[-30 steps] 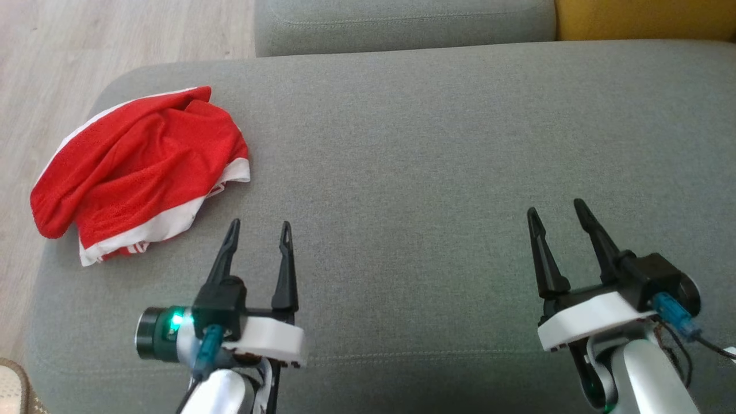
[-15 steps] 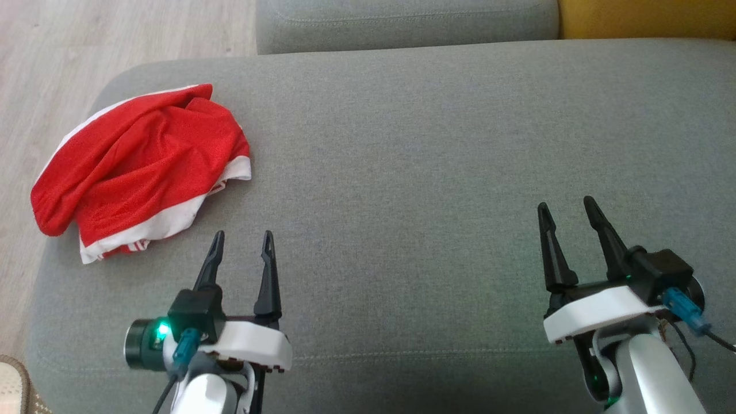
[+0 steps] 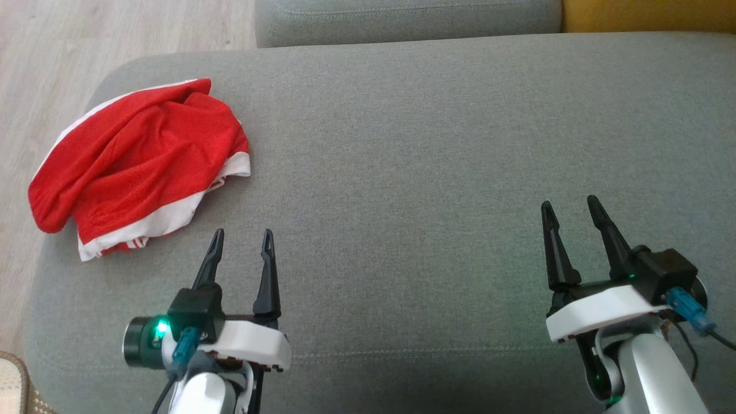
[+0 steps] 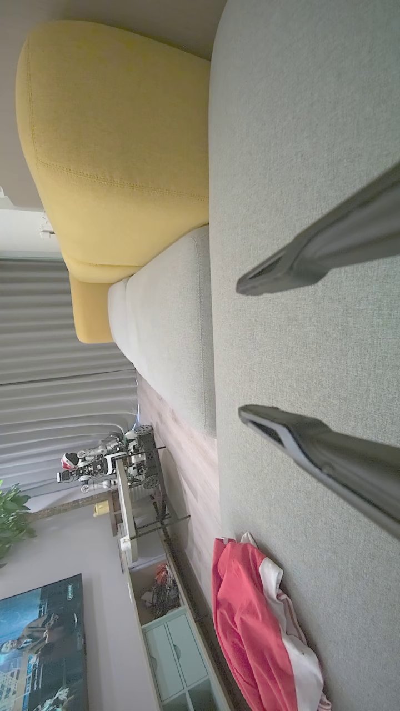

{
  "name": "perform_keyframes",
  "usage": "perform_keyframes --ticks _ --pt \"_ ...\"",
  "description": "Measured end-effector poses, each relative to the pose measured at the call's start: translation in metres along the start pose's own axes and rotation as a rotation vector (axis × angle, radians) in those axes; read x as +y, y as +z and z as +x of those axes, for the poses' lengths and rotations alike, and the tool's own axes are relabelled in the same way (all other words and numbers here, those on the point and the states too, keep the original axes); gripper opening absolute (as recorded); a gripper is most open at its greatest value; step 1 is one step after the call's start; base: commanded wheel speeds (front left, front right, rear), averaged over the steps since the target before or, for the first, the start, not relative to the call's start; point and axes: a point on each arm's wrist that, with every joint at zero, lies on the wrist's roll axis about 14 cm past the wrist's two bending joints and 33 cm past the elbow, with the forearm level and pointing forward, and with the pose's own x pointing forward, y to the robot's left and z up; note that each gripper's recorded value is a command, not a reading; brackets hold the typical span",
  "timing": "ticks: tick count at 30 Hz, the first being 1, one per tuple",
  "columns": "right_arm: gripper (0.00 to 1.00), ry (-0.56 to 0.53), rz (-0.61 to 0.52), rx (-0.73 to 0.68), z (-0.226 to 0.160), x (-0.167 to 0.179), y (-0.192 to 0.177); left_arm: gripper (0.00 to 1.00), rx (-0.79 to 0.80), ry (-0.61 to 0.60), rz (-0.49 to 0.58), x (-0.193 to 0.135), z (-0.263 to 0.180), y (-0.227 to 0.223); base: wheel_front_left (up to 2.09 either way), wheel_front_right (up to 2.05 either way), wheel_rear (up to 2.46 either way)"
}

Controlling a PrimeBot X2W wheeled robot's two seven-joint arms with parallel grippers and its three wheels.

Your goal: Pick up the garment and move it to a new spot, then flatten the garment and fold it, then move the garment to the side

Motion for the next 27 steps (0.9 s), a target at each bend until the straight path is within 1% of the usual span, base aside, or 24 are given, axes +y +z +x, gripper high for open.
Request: perform_keyframes --ticks 20,24,27 --pt "1.0 0.003 0.011 0.002 0.0 0.002 -0.001 1.0 -0.002 0.006 -0.006 0.001 -0.002 0.001 0.0 0.0 0.0" --pt "1.0 0.031 0.018 0.002 0.005 0.011 -0.001 1.0 -0.006 0.029 -0.004 0.008 -0.005 0.003 0.0 0.0 0.0" --pt "1.0 0.073 0.027 0.005 0.01 0.026 -0.003 1.0 -0.011 0.059 0.0 0.017 -0.01 0.005 0.0 0.0 0.0"
